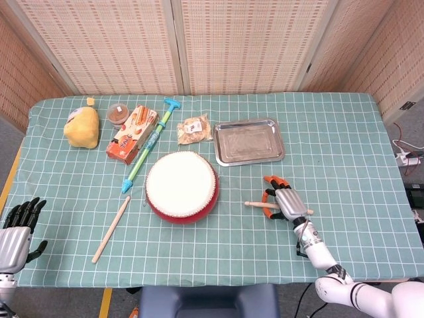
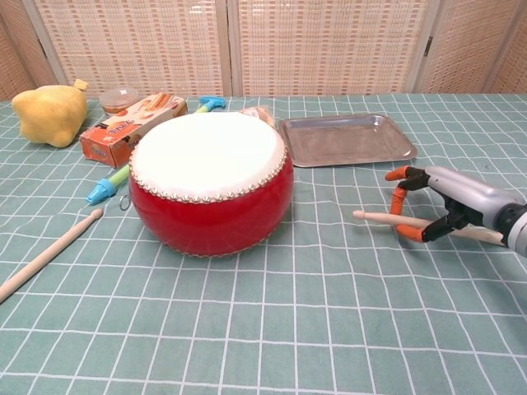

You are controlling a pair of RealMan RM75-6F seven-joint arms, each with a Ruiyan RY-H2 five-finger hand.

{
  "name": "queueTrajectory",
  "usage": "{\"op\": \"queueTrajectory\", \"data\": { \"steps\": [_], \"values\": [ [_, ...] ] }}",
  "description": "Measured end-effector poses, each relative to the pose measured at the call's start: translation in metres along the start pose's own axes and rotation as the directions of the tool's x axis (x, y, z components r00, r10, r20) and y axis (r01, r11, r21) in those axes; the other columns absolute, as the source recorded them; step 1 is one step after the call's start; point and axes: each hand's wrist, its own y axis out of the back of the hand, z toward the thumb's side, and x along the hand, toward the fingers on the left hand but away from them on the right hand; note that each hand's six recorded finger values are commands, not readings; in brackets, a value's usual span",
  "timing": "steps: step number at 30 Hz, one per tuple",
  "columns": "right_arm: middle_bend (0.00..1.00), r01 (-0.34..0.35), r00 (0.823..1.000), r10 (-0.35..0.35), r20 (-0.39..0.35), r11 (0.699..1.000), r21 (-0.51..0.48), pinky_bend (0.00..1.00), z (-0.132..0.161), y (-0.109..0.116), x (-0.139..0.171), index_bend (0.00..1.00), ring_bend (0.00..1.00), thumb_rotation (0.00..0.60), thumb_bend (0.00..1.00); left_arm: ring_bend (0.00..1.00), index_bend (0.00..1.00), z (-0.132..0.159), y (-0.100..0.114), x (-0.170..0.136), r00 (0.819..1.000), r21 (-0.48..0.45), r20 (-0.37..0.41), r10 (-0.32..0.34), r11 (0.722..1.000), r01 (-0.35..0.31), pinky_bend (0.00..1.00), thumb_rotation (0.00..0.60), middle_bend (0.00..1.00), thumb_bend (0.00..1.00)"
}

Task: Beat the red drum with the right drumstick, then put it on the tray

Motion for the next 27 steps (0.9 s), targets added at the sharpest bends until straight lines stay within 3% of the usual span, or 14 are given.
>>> {"op": "queueTrajectory", "data": {
  "steps": [7,10,13,16,20,23,26,27],
  "values": [
    [0.14,0.029,0.999,-0.036,-0.033,0.980,-0.198,0.12,0.007,0.024,0.008,0.63,0.04,0.600,0.47,0.00,0.00,0.007,0.005,-0.001,1.000,0.005,0.019,0.011,1.000,-0.011,0.01,0.600,0.00,0.24],
    [0.17,0.029,0.998,-0.048,-0.046,0.940,-0.341,0.15,0.008,0.034,0.010,0.63,0.07,0.600,0.47,0.00,0.00,0.009,0.007,-0.003,1.000,0.011,0.021,0.013,1.000,-0.013,0.01,0.600,0.00,0.24],
    [0.18,0.015,0.996,-0.056,-0.064,0.858,-0.513,0.17,0.007,0.045,0.011,0.64,0.09,0.600,0.47,0.00,0.00,0.010,0.009,-0.004,1.000,0.016,0.021,0.013,1.000,-0.014,0.01,0.600,0.00,0.24],
    [0.18,-0.012,0.994,-0.062,-0.086,0.737,-0.675,0.18,0.006,0.054,0.012,0.64,0.10,0.600,0.47,0.00,0.00,0.011,0.011,-0.005,1.000,0.021,0.020,0.015,1.000,-0.015,0.01,0.600,0.00,0.24],
    [0.19,-0.064,0.992,-0.062,-0.114,0.531,-0.845,0.21,0.003,0.061,0.011,0.64,0.13,0.600,0.47,0.00,0.00,0.013,0.013,-0.006,1.000,0.027,0.020,0.014,1.000,-0.015,0.01,0.600,0.00,0.24],
    [0.20,-0.098,0.990,-0.053,-0.129,0.393,-0.914,0.23,0.000,0.064,0.007,0.63,0.15,0.600,0.47,0.00,0.00,0.013,0.013,-0.006,1.000,0.030,0.020,0.012,0.999,-0.012,0.01,0.600,0.00,0.24],
    [0.21,-0.125,0.989,-0.036,-0.142,0.306,-0.944,0.25,-0.006,0.065,-0.001,0.62,0.17,0.600,0.47,0.00,0.00,0.013,0.013,-0.006,1.000,0.032,0.019,0.008,0.999,-0.009,0.01,0.600,0.00,0.24],
    [0.21,-0.130,0.989,-0.031,-0.145,0.289,-0.948,0.25,-0.008,0.066,-0.003,0.62,0.17,0.600,0.47,0.00,0.00,0.013,0.013,-0.006,1.000,0.032,0.018,0.007,0.999,-0.008,0.01,0.600,0.00,0.24]
  ]
}}
